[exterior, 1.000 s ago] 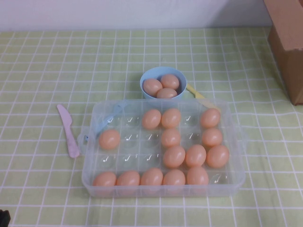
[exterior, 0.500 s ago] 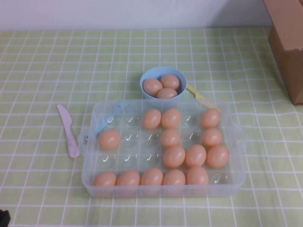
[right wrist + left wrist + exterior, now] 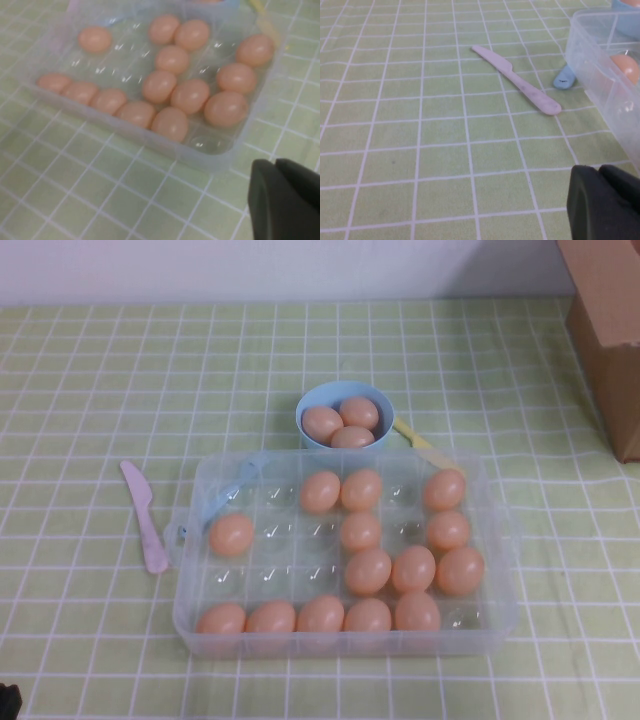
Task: Take an egg out of the egg box
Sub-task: Pick up the egg from the plastic box
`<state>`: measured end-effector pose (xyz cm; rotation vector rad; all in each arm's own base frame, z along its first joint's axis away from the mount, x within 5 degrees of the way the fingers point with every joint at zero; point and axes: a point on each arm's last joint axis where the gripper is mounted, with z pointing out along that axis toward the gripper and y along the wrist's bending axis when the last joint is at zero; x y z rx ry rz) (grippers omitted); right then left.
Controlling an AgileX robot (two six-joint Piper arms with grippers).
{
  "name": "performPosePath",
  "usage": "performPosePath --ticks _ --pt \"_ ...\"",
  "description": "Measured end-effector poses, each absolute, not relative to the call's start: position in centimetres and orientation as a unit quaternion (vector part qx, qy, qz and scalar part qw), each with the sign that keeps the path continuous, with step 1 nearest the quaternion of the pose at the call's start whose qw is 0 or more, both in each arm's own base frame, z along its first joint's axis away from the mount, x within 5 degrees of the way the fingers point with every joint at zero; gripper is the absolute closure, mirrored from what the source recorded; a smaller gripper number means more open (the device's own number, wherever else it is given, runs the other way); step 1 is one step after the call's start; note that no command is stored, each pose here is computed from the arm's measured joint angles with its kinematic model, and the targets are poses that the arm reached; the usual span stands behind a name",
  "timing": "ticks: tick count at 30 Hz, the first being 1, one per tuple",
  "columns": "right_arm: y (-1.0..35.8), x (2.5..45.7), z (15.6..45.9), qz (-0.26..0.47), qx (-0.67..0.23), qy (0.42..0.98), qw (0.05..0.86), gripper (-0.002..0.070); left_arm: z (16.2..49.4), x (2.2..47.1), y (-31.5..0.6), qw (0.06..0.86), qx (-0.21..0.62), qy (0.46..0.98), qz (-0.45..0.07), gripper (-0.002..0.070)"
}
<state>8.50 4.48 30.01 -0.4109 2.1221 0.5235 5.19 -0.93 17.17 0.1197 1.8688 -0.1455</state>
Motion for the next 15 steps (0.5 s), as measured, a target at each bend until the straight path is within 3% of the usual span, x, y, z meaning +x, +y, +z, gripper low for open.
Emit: performPosePath --ticks 5,15 --pt "4.7 11.8 32.3 0.210 -0.284 0.865 0.357 0.0694 17.2 5.2 -0.9 0.590 0.051 0.803 -0.063 0.0678" --pt "7.4 18.9 32.8 0.172 -0.413 0.866 0.225 0.0694 17.2 5.2 -0.9 0.590 0.051 0.803 -0.063 0.0678"
